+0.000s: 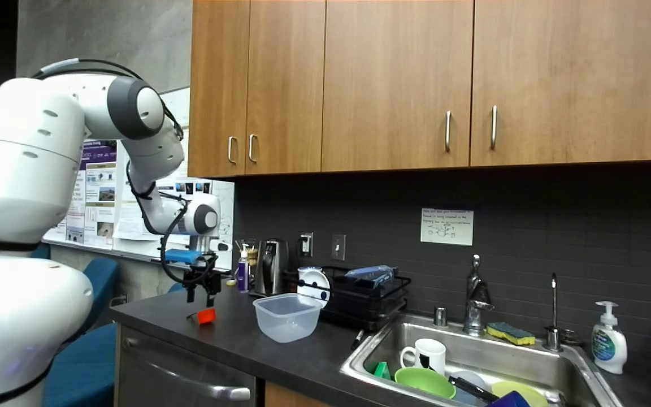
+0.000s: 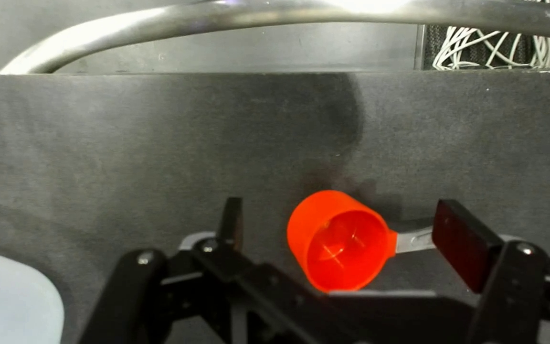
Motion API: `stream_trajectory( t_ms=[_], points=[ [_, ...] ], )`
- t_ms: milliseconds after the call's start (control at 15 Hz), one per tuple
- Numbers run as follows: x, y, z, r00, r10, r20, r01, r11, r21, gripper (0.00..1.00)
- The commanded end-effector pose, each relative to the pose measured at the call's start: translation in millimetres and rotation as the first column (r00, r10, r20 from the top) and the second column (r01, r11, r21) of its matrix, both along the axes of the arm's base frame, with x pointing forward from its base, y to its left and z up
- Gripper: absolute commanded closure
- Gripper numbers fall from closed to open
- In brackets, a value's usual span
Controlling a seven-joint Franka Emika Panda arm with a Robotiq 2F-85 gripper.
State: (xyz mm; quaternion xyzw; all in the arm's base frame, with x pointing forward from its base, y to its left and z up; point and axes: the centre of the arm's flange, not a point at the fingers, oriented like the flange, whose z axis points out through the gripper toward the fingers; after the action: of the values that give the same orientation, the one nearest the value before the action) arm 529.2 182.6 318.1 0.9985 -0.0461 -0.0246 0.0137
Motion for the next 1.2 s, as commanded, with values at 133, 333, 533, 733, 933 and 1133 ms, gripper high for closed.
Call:
stream_trajectory(
  t_ms=[133,333,533,733,933,1133],
  points=[
    [11.9,-2.1,1.6,1.0,0.015,-0.012,-0.015,1.0,-0.001,0.0],
    [21.4,-3.3,-0.3,1.0,0.017,-0.02,-0.017,1.0,-0.016,0.0],
    [30.7,-5.6,-6.9,0.995,0.041,-0.09,-0.041,0.999,0.007,0.0],
    [34.9,-6.1,-9.6,0.987,0.076,-0.141,-0.07,0.996,0.048,0.0],
    [41.5,-5.9,-9.2,0.982,0.093,-0.164,-0.084,0.995,0.062,0.0],
    [48.0,-6.1,-6.5,0.979,0.089,-0.183,-0.081,0.995,0.055,0.0]
  ],
)
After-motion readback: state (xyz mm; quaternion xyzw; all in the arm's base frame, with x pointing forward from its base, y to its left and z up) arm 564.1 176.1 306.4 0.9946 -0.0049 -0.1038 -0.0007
